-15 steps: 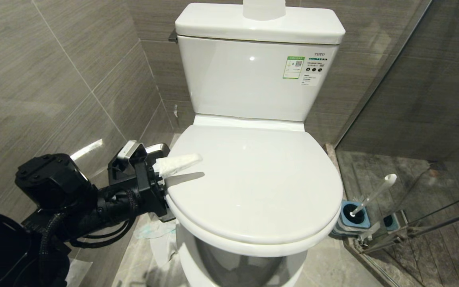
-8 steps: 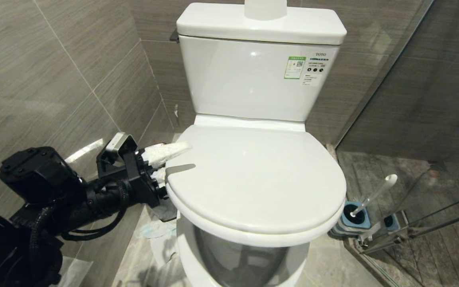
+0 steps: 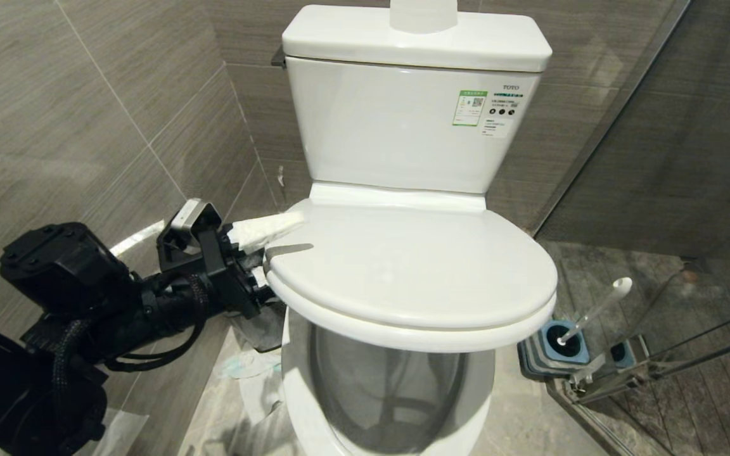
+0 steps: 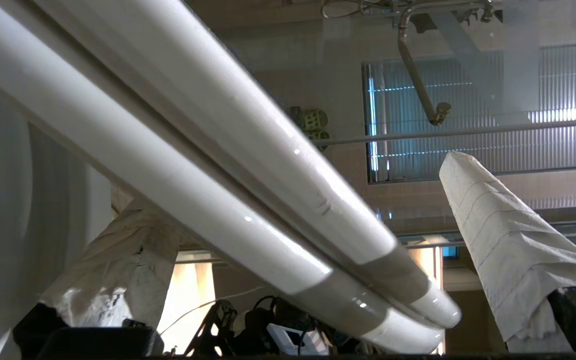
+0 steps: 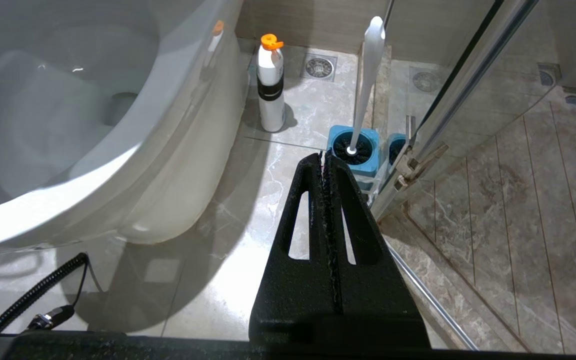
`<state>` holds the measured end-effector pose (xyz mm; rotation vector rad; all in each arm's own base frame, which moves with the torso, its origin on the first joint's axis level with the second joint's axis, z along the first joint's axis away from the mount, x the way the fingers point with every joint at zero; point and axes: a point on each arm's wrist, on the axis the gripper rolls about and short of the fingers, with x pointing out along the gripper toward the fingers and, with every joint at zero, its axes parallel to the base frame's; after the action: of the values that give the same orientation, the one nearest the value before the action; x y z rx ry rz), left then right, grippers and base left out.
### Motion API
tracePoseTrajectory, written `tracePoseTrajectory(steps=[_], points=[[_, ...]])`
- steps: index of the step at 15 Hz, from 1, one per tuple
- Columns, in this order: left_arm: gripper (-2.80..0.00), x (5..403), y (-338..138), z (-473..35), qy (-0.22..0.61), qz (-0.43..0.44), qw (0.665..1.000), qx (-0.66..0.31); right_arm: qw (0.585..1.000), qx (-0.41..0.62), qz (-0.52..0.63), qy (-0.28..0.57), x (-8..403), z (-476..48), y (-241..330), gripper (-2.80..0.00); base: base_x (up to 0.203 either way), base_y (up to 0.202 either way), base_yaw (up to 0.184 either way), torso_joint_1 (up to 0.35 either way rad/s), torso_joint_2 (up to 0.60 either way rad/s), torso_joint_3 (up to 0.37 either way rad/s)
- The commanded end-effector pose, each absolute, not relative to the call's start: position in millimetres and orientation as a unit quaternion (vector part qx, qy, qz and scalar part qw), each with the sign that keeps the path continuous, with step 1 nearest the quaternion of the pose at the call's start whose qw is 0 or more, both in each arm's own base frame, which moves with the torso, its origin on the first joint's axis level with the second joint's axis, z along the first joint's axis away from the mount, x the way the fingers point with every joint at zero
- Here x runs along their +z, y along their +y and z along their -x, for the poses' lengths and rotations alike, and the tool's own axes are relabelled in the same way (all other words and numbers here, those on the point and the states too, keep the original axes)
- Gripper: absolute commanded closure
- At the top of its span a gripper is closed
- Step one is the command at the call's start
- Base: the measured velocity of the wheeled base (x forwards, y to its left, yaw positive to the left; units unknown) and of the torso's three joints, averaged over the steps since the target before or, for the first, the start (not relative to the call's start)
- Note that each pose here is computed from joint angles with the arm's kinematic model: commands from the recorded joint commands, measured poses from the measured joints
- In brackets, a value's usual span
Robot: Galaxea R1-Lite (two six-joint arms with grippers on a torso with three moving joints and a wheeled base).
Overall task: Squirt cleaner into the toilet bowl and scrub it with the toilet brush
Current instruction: Use the left hand to lift the toilet lid slightly
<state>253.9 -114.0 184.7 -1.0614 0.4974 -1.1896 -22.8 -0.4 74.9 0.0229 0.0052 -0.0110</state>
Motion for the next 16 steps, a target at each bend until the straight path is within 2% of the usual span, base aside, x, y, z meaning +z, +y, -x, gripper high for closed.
tracePoseTrajectory(steps=[1, 16], points=[[-2.80, 190.2, -115.6, -256.1, 0.214, 0.472, 0.667, -0.536, 1.000, -0.005, -0.011, 0.004, 74.4, 22.7, -0.4, 0.00, 0.000, 0.000, 0.000, 0.000, 0.00, 0.000], [-2.80, 238.7, -116.2, -263.7, 0.163, 0.498, 0.638, -0.564, 1.000, -0.005, -0.011, 0.004, 74.4, 22.7, -0.4, 0.00, 0.000, 0.000, 0.000, 0.000, 0.00, 0.000]])
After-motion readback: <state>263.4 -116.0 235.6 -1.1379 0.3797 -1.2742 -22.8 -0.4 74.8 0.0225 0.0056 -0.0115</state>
